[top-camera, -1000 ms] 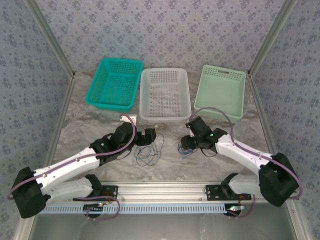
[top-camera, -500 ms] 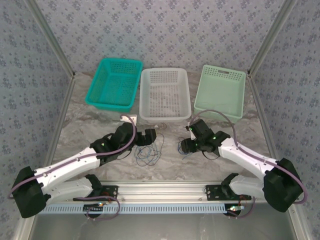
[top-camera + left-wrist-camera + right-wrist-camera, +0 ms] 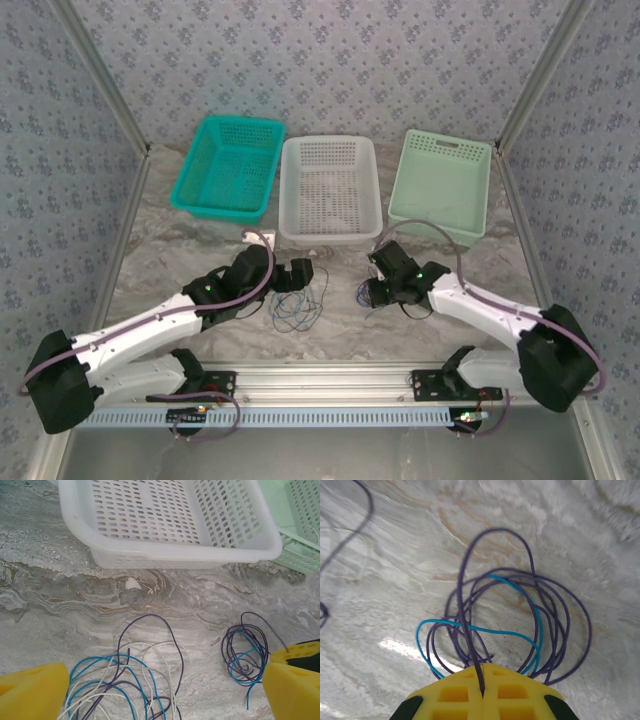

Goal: Untangle the cables

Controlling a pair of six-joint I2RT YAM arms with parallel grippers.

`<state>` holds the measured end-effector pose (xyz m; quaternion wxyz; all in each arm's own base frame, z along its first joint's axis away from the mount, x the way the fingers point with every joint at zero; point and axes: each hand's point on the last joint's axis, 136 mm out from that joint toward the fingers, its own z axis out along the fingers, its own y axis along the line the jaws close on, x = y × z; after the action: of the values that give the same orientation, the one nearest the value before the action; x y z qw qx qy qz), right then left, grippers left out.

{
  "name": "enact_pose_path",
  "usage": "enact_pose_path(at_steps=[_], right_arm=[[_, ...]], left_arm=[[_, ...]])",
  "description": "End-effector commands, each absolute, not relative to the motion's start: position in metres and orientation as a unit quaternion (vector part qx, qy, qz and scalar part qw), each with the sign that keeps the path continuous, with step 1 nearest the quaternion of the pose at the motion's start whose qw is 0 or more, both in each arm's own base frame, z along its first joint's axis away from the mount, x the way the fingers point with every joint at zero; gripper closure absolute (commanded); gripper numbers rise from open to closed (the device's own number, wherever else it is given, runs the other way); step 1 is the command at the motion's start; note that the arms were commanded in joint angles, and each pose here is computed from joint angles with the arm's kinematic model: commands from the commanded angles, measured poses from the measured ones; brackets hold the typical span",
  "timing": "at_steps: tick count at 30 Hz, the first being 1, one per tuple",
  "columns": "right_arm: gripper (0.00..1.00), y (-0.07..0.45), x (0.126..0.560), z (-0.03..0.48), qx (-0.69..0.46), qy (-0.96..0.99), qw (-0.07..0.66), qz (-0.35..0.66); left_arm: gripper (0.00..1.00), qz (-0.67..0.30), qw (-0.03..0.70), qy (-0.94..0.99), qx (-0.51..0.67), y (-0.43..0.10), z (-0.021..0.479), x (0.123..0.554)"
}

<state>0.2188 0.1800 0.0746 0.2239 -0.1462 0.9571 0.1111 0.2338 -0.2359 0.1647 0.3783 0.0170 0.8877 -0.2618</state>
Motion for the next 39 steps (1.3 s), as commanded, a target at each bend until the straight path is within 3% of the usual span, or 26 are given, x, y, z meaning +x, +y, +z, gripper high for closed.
enact_pose_path(at_steps=[1, 15, 27, 39], right_arm=[[1.00, 0.177, 0.223, 0.125, -0.146, 0.938, 0.296, 0.106], [1.00, 0.165, 0.211, 0.271, -0.165, 0.867, 0.442, 0.161], [1.00, 0.161, 0.216, 0.371, -0.158, 0.809, 0.535, 0.185], [1.00, 0.169, 0.227, 0.374, -0.150, 0.816, 0.526, 0.187]], left_arm=[[0.01, -0.261, 0.384, 0.886, 0.010, -0.233, 0.166, 0.237], [0.00, -0.282, 0.366, 0.886, 0.041, -0.258, 0.165, 0.235], [0.01, -0.307, 0.365, 0.865, 0.156, -0.328, 0.182, 0.221], [0.00, -0.362, 0.431, 0.779, 0.275, -0.400, 0.236, 0.204]])
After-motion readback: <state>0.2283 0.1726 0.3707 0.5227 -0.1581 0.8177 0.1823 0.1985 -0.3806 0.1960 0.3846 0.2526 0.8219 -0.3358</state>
